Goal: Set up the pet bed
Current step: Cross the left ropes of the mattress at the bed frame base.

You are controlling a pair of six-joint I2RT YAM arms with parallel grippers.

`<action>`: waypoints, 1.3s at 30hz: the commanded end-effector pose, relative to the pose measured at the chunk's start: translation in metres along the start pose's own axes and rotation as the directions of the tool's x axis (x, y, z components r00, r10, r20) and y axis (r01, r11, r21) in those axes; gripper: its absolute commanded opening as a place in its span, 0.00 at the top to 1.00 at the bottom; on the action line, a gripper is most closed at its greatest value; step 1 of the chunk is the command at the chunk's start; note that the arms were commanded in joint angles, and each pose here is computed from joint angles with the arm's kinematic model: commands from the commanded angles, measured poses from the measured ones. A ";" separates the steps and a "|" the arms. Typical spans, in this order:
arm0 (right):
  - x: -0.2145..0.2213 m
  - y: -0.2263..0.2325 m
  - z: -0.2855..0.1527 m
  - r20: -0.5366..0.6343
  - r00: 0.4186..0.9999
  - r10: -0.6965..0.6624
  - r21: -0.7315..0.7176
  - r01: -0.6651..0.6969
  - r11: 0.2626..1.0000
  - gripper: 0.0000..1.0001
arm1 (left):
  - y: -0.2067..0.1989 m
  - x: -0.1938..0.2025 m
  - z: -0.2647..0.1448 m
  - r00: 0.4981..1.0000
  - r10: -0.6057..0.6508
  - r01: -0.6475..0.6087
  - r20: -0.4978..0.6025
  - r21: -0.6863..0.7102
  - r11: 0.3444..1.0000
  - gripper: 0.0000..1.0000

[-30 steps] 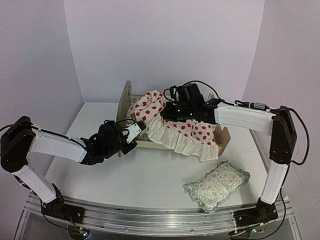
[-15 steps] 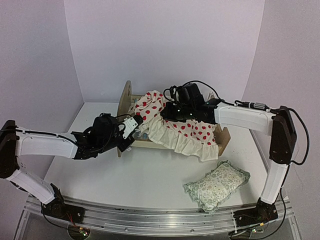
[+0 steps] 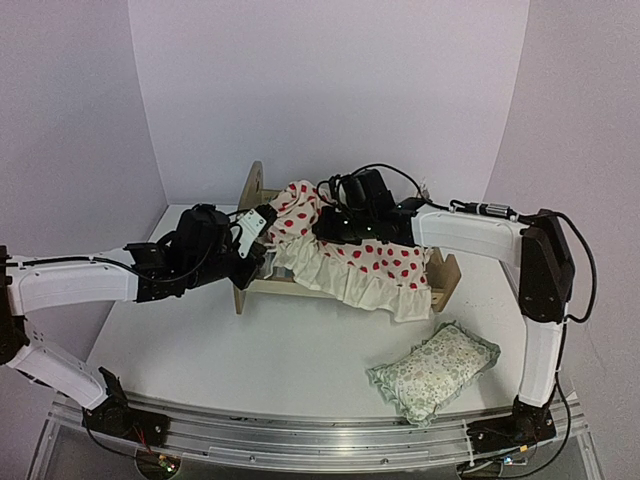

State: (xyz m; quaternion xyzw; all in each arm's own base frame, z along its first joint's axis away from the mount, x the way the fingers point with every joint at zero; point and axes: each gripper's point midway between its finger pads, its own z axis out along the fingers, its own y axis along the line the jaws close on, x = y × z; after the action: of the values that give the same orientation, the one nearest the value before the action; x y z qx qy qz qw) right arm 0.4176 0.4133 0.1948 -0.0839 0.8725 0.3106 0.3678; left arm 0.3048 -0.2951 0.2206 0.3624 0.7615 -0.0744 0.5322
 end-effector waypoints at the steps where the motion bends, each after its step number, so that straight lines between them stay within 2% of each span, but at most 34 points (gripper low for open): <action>1: -0.040 0.015 -0.005 0.104 0.994 -0.018 -0.035 0.022 0.999 1.00 | 0.028 -0.024 0.008 0.992 0.046 -0.027 0.114 -0.163 0.986 1.00; 3: -0.051 0.014 -0.009 0.128 0.992 -0.014 -0.030 0.018 0.999 1.00 | 0.039 -0.027 0.017 0.988 0.081 -0.053 0.129 -0.204 0.977 1.00; 7: -0.068 0.009 -0.017 0.164 0.986 -0.010 -0.022 0.014 1.000 1.00 | 0.063 -0.027 0.040 0.995 0.042 -0.024 0.085 -0.194 0.981 0.99; 10: -0.075 0.003 -0.018 0.171 0.985 -0.020 -0.003 0.021 1.000 1.00 | 0.055 -0.024 0.048 0.999 0.044 -0.042 0.016 -0.103 0.994 0.86; 12: -0.075 -0.002 -0.018 0.165 0.986 -0.020 0.003 0.020 1.000 1.00 | 0.054 -0.017 0.047 0.999 0.046 -0.048 -0.022 -0.091 0.995 0.75; 13: -0.074 -0.003 -0.018 0.160 0.987 -0.020 0.004 0.020 1.000 1.00 | 0.054 -0.010 0.045 0.998 0.046 -0.050 -0.046 -0.092 0.995 0.74; 19: -0.067 -0.002 -0.015 0.134 0.991 -0.014 -0.015 0.016 1.000 1.00 | 0.051 -0.006 0.035 0.999 0.032 -0.032 0.011 -0.059 0.998 0.81; 23: -0.065 -0.002 -0.014 0.128 0.992 -0.013 -0.020 0.015 1.000 1.00 | 0.046 -0.007 0.042 0.999 0.041 -0.040 0.015 -0.030 0.999 0.98; 27: -0.062 -0.003 -0.011 0.120 0.993 -0.010 -0.020 0.012 1.000 1.00 | 0.038 -0.024 0.035 0.999 0.001 -0.003 0.050 0.038 0.999 1.00; 29: -0.061 -0.004 -0.009 0.115 0.993 -0.007 -0.021 0.009 1.000 1.00 | 0.035 -0.030 0.030 0.997 0.008 -0.013 0.076 0.061 0.998 0.93; 32: -0.060 -0.004 -0.008 0.111 0.994 -0.001 -0.024 0.004 1.000 1.00 | 0.036 -0.019 0.034 0.998 0.049 -0.050 0.042 0.041 0.998 0.73; 36: -0.060 -0.002 -0.009 0.110 0.994 0.001 -0.029 0.002 1.000 1.00 | 0.037 0.000 0.040 0.996 0.087 -0.087 -0.017 0.019 0.996 0.68; 39: -0.060 -0.002 -0.011 0.110 0.994 0.001 -0.030 0.002 1.000 1.00 | 0.043 -0.009 0.038 0.995 0.097 -0.096 0.034 -0.012 0.995 0.69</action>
State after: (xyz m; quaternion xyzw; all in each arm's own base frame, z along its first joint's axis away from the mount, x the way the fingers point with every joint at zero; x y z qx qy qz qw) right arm 0.4515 0.3982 0.2286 -0.0734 0.8547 0.3163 0.4049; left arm 0.3569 -0.2906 0.2011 0.4010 0.7565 -0.0630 0.5128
